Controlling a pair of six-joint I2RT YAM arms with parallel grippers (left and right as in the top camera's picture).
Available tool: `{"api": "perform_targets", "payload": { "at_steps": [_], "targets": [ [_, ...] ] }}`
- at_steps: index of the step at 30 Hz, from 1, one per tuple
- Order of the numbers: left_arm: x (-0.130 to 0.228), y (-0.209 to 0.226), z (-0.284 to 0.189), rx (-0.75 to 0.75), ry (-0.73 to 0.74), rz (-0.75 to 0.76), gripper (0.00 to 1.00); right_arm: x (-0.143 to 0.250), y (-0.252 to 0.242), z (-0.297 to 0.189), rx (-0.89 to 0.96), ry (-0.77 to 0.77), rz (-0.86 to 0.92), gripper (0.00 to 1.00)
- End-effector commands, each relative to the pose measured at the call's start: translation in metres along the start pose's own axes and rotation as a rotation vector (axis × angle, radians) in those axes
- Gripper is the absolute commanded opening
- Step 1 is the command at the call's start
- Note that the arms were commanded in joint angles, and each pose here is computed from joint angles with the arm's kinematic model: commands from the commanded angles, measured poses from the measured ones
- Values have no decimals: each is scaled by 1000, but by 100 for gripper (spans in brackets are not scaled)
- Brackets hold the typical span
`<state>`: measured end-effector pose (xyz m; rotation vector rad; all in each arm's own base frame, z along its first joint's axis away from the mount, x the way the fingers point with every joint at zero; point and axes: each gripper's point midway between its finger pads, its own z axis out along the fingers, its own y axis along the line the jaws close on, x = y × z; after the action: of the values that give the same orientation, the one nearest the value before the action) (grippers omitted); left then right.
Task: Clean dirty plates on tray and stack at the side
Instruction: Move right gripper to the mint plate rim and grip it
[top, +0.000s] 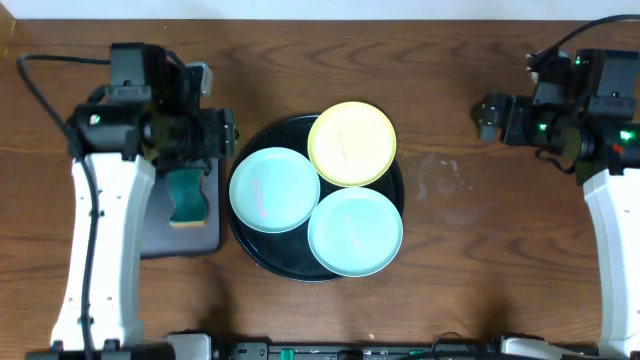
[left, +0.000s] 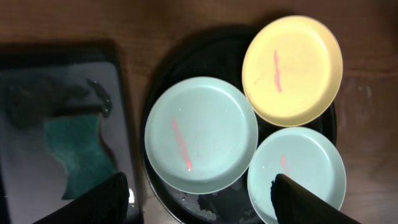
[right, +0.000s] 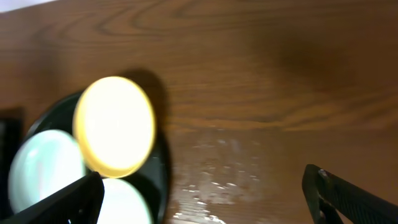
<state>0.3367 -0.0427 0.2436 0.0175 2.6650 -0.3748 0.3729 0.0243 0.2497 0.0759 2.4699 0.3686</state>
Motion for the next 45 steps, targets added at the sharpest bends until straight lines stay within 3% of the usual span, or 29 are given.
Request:
{"api": "perform_targets", "payload": {
  "at_steps": [1,6,9,12,19,26,37,45],
  "targets": [
    [-2,-2,13,27,43,-9,74,4,43,16,-181,53,-49,95],
    [-8,12,14,-47,25,-17,74,28,87,52,-225,187,-30,84],
    [-4,53,6,-244,15,-194,74,42,125,79,-255,277,-29,73],
    [0,82,-3,-361,13,-251,74,53,156,101,-253,336,-33,63],
    [-2,105,-11,-405,-14,-297,74,95,205,149,-179,408,-91,39],
    [5,122,-14,-426,-5,-348,74,140,229,180,-148,478,-155,22],
    [28,130,9,-433,110,-370,74,196,225,219,-25,565,-220,15],
    [31,133,19,-434,148,-367,74,204,213,237,38,560,-224,10]
  ]
}}
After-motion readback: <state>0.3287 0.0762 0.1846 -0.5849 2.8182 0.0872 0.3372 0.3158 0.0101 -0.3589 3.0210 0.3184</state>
